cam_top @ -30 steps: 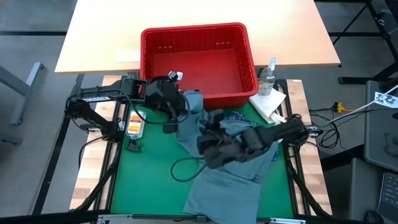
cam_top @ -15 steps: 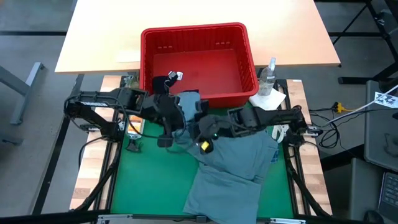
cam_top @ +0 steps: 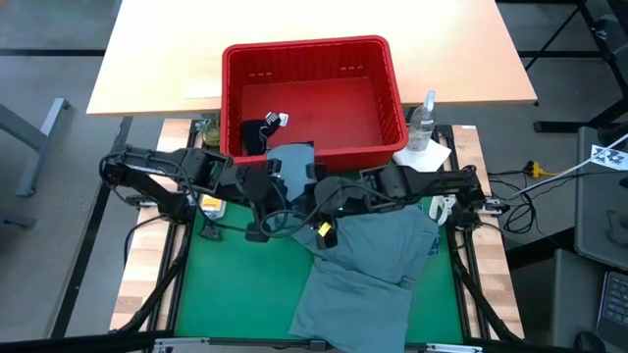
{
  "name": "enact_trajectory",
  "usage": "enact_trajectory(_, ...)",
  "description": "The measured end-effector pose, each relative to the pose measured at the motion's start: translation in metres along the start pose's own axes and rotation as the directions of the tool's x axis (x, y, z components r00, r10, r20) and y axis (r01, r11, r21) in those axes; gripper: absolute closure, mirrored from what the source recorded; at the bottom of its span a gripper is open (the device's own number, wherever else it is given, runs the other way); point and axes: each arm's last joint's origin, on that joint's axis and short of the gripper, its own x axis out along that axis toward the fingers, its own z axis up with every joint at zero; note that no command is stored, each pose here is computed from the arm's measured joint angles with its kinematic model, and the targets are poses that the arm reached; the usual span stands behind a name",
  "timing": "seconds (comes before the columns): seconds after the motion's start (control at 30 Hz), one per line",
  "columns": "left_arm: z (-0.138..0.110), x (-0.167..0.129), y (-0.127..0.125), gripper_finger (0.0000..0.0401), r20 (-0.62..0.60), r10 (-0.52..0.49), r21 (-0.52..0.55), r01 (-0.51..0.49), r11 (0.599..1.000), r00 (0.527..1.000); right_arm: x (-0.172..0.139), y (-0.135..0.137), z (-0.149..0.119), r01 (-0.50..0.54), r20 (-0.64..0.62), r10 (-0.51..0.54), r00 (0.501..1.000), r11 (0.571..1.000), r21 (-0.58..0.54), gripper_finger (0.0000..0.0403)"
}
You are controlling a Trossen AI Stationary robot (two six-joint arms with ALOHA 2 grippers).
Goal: Fold Laundry from Bin
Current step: Fold the blue pants on top of the blue shirt
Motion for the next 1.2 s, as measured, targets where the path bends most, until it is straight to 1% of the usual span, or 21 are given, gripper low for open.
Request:
enact_trajectory(0.27, 0.001, 0.0, 0.0, 0.0401, 0.014, 0.001, -0.004, -0.001, 1.0, 1.0, 0.006, 0.001, -0.001, 0.007, -0.017, -0.007, 1.0, 1.0, 0.005, 0.026)
enact_trajectory(0.43, 0.002, 0.0, -0.001, 0.0401, 0.025, -0.003, -0.004, 0.003, 1.0, 1.0, 0.018, 0.005, -0.008, 0.006, -0.091, -0.005, 0.996, 1.0, 0.008, 0.026)
enact_trajectory(0.53, 0.002, 0.0, -0.004, 0.0401, 0.023, -0.017, 0.004, 0.017, 1.0, 1.0, 0.022, 0.005, -0.011, 0.06, -0.121, -0.06, 0.991, 0.998, -0.004, 0.026)
enact_trajectory(0.63, 0.002, -0.002, -0.009, 0.0401, 0.022, -0.032, 0.018, 0.032, 0.999, 0.999, 0.021, 0.005, -0.012, 0.072, -0.133, -0.073, 0.988, 0.997, -0.01, 0.0264)
enact_trajectory(0.73, 0.002, -0.002, -0.012, 0.0401, 0.021, -0.04, 0.031, 0.039, 0.999, 0.999, 0.021, 0.005, -0.012, 0.062, -0.131, -0.063, 0.989, 0.998, -0.012, 0.029)
enact_trajectory(0.8, 0.002, -0.002, -0.013, 0.0401, 0.022, -0.042, 0.045, 0.041, 0.998, 0.999, 0.021, 0.005, -0.011, 0.061, -0.13, -0.062, 0.99, 0.998, -0.015, 0.0322)
enact_trajectory(0.9, 0.001, -0.002, -0.013, 0.04, 0.019, -0.031, 0.063, 0.03, 0.998, 0.999, 0.021, 0.005, -0.011, 0.058, -0.13, -0.062, 0.99, 0.998, -0.038, 0.0382)
enact_trajectory(0.93, 0.001, -0.002, -0.013, 0.0398, 0.015, -0.031, 0.064, 0.03, 0.997, 0.999, 0.021, 0.005, -0.012, 0.057, -0.131, -0.062, 0.989, 0.998, -0.041, 0.0391)
enact_trajectory(0.97, 0.001, -0.002, -0.013, 0.0393, 0.012, -0.03, 0.066, 0.029, 0.997, 0.999, 0.021, 0.006, -0.012, 0.046, -0.131, -0.051, 0.99, 0.998, -0.041, 0.0393)
enact_trajectory(1.03, -0.001, -0.002, -0.013, 0.0376, -0.004, -0.016, 0.088, 0.016, 0.996, 1.0, 0.021, 0.007, -0.013, 0.006, -0.142, -0.011, 0.99, 0.999, -0.036, 0.0382)
enact_trajectory(1.1, -0.004, -0.002, -0.012, 0.0354, -0.031, 0.03, 0.105, -0.026, 0.994, 0.999, 0.02, 0.01, -0.016, -0.039, -0.165, 0.033, 0.986, 0.999, -0.037, 0.0378)
enact_trajectory(1.2, -0.011, -0.003, -0.009, 0.0316, -0.099, 0.108, 0.135, -0.094, 0.986, 0.989, 0.017, 0.017, -0.019, -0.076, -0.208, 0.066, 0.976, 0.996, -0.042, 0.0392)
